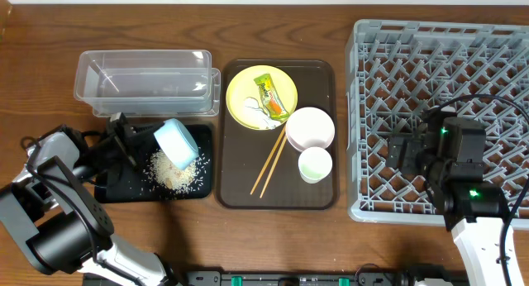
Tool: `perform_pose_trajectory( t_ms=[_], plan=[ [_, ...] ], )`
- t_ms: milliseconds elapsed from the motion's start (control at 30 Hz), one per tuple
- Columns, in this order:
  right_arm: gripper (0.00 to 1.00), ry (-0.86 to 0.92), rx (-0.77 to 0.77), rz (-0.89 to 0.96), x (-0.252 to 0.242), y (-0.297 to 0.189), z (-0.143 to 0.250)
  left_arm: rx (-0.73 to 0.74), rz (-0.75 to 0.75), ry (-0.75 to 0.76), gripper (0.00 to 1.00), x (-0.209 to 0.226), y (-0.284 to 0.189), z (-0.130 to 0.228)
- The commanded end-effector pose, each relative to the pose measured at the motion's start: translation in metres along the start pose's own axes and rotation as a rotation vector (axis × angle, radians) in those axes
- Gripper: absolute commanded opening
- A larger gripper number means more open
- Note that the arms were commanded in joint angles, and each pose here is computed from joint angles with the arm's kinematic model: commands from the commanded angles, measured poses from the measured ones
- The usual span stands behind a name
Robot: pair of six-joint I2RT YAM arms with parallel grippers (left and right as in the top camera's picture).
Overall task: Sort waste into correct bins and load items into the dishwasher rack
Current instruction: 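Tip the light-blue bowl with the left gripper to dump rice onto black tray, then place the empty light-blue bowl back on the brown tray with left gripper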
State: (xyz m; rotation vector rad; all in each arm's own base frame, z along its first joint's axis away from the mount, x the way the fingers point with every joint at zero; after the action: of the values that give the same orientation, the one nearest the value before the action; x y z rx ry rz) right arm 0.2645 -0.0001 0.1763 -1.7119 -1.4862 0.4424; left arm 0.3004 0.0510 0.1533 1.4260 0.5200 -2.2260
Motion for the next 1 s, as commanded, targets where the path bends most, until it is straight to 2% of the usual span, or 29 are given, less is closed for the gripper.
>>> perform_pose_trajectory(
  t_ms=[0, 200, 267, 367, 400, 567, 767, 967],
  plan=[
    [0.99, -0.002, -0.025, -0.011, 0.005, -0.006, -0.008, 0.0, 0.029, -0.135, 0.06, -0.001, -0.001, 0.0],
    [0.99, -0.002, -0.025, -0.011, 0.005, -0.006, -0.008, -0.001, 0.029, -0.101, 0.06, -0.001, -0.001, -0.001],
    [0.99, -0.002, -0.025, -0.011, 0.005, -0.006, -0.008, -0.005, 0.029, 0.005, 0.06, -0.002, -0.001, -0.005],
    [0.99, -0.002, -0.026, -0.011, 0.005, -0.006, -0.008, -0.01, 0.028, 0.302, 0.06, -0.003, -0.001, -0.006],
    [0.99, -0.002, -0.025, -0.01, 0.004, -0.006, -0.008, -0.011, 0.027, 0.35, 0.06, -0.004, -0.001, -0.005],
    [0.99, -0.002, -0.021, -0.005, 0.004, -0.006, -0.007, 0.01, 0.009, 0.401, 0.06, -0.007, 0.004, 0.003],
    [0.99, -0.001, -0.03, 0.02, 0.0, -0.006, -0.008, 0.134, -0.236, 0.58, 0.06, -0.005, 0.033, 0.036],
    [0.99, -0.001, -0.034, 0.027, -0.001, -0.006, -0.009, 0.254, -0.607, 0.856, 0.06, -0.001, 0.072, 0.071]
  ],
)
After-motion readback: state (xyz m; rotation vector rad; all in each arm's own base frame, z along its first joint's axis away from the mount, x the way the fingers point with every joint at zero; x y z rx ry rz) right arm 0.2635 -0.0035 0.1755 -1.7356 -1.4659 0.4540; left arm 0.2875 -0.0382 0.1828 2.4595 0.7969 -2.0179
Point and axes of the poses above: each gripper's point midway between its finger pads, its own y axis out along the fingers, its own x axis along the line the jaws close on, z = x × y, the point moved 4 cm from there along -y, back along the fingers, and after that the axes turned 13 degrees about y, right-handed, at the moved point
